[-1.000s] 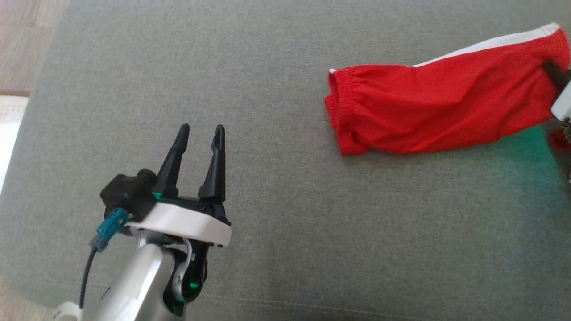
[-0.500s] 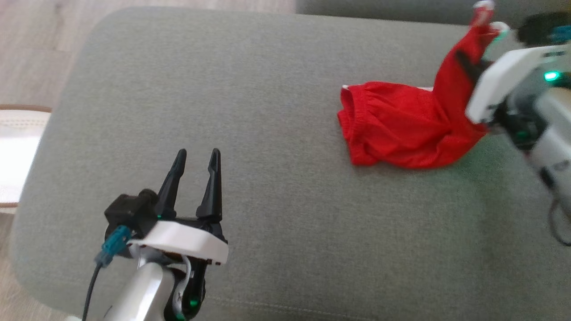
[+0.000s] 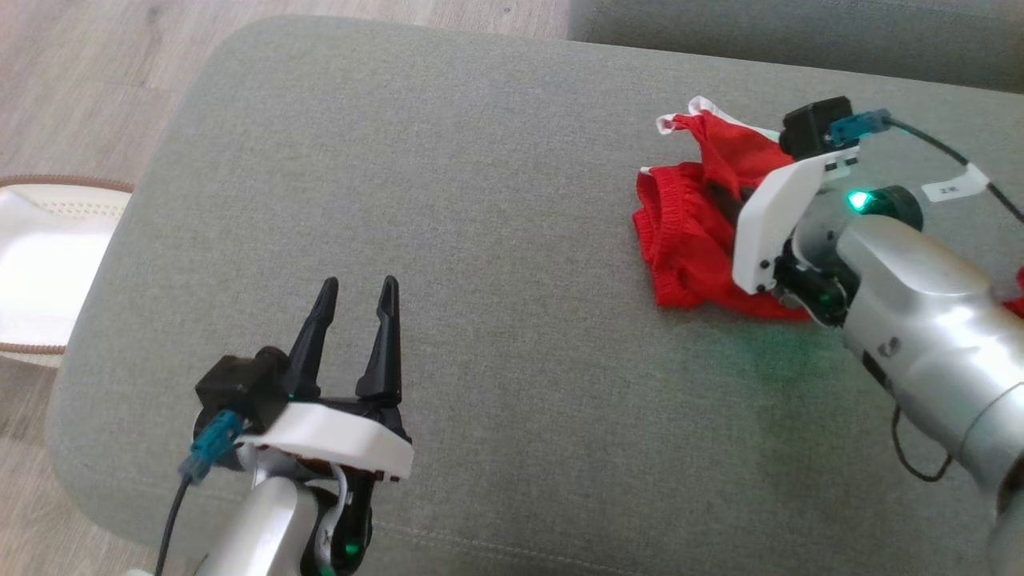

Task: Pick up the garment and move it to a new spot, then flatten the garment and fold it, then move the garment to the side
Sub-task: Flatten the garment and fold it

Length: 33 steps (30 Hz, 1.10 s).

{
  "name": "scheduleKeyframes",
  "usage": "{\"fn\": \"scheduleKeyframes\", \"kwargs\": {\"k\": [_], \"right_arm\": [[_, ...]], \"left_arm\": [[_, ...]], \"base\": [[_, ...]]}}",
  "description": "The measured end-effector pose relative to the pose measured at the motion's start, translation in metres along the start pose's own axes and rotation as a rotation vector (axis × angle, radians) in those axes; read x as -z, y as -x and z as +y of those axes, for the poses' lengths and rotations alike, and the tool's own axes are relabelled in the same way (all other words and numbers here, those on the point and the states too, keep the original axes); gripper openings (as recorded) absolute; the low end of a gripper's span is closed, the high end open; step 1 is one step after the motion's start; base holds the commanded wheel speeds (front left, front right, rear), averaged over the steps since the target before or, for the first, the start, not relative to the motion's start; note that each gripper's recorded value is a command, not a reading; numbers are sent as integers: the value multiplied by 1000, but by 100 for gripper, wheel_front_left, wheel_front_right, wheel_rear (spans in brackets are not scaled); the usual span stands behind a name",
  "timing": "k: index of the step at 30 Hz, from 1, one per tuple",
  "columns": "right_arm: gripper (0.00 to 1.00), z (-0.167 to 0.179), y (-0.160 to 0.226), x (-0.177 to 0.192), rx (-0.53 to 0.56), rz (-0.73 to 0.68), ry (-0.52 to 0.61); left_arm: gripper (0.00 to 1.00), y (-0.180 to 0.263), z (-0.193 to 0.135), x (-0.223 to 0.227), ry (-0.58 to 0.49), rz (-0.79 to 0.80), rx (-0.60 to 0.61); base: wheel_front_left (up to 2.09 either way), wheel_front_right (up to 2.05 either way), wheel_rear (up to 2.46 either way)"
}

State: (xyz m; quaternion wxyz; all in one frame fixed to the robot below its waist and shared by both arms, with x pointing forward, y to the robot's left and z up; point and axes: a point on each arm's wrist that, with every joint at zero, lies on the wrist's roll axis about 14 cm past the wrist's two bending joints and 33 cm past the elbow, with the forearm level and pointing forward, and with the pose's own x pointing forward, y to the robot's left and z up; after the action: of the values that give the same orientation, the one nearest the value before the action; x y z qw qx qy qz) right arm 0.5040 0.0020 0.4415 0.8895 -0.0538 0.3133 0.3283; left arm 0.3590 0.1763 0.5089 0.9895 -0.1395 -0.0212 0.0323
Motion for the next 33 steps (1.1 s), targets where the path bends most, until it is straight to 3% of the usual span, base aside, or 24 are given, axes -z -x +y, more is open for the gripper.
{"fn": "scheduleKeyframes", "kwargs": {"k": [2,3,8,13,18,23,26,30,31,32,33], "right_arm": [[60,5,-1,1,-8,3,11],[100,8,-1,1,-15,2,13],[100,27,3,-12,-63,-66,4],[100,31,22,-45,-101,-266,-84],[100,-35,67,-74,41,-483,-143],[100,-111,114,-70,245,-575,-216],[100,-129,117,-45,300,-543,-264],[100,-131,104,-24,294,-483,-381],[68,-130,98,-21,284,-455,-415],[17,-126,91,-15,267,-409,-459],[0,-120,82,-9,237,-359,-523]], "left_arm": [[100,-1,-1,0,-2,0,2],[100,-1,-2,1,-1,2,3],[100,-1,-5,6,6,14,10],[100,-5,-10,5,3,9,28],[100,-9,-15,2,8,-2,47],[100,-9,-25,6,8,7,82],[100,-9,-27,8,10,11,87],[100,-9,-24,11,4,20,80],[100,-9,-22,11,5,22,77],[100,-9,-21,12,6,25,73],[100,-8,-19,14,6,30,68]], "base": [[0,0,0],[0,0,0],[0,0,0],[0,0,0],[0,0,0],[0,0,0],[0,0,0],[0,0,0],[0,0,0],[0,0,0],[0,0,0]]}}
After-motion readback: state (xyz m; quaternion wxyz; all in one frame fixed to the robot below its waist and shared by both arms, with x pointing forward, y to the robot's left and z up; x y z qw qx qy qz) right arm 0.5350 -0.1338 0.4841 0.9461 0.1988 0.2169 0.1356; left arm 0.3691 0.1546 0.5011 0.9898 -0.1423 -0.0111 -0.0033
